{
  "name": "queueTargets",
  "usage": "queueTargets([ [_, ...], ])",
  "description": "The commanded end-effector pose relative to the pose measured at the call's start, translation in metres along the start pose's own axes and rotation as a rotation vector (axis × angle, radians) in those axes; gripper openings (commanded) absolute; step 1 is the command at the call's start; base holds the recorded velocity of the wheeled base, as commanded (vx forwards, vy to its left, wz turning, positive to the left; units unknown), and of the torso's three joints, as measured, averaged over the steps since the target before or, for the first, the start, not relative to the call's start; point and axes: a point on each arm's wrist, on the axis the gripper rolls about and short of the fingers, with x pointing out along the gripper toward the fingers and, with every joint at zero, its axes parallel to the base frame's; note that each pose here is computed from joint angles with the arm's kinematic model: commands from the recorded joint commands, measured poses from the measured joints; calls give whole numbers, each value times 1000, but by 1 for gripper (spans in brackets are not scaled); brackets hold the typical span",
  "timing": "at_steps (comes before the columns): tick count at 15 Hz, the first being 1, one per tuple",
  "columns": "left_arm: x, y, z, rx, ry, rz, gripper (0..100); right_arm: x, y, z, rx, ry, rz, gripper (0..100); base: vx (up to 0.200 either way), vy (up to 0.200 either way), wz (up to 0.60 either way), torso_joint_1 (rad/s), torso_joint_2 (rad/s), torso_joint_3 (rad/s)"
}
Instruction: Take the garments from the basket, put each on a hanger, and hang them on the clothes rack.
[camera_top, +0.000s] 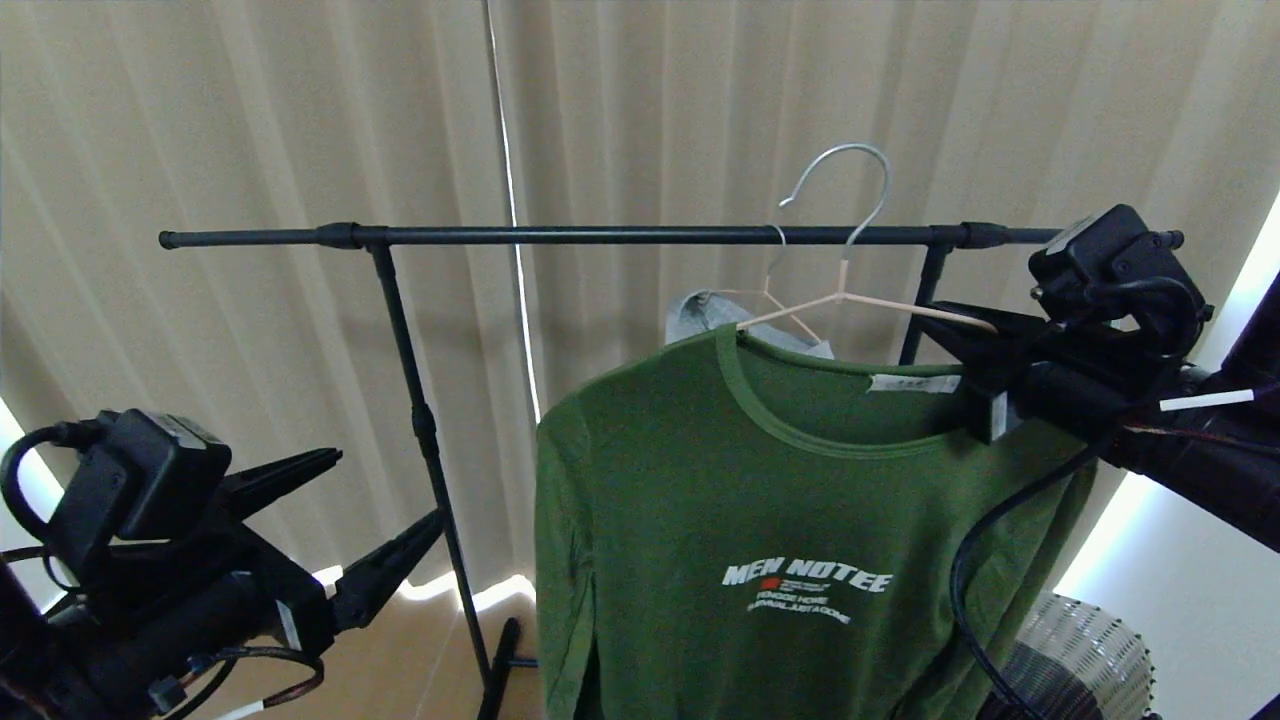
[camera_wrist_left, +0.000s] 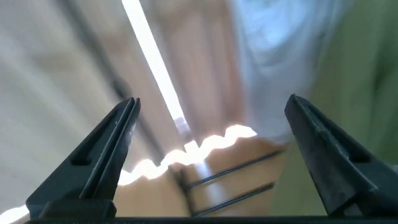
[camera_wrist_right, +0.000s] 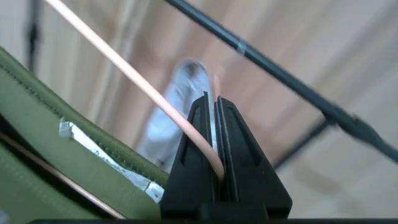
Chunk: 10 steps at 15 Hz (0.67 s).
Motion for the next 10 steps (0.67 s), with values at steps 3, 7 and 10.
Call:
queueTargets([
  [3, -12, 6, 11, -5, -71, 28, 100, -14, -20, -14, 3, 128, -69, 0, 0, 0, 0, 0, 0, 0],
  [7, -17, 11, 9, -13, -71, 66, 100, -48, -35, -26, 16, 288, -134, 0, 0, 0, 0, 0, 0, 0],
  [10, -16, 11, 7, -9, -62, 63, 100, -67, -45, -39, 30, 349, -208, 0, 0, 0, 0, 0, 0, 0],
])
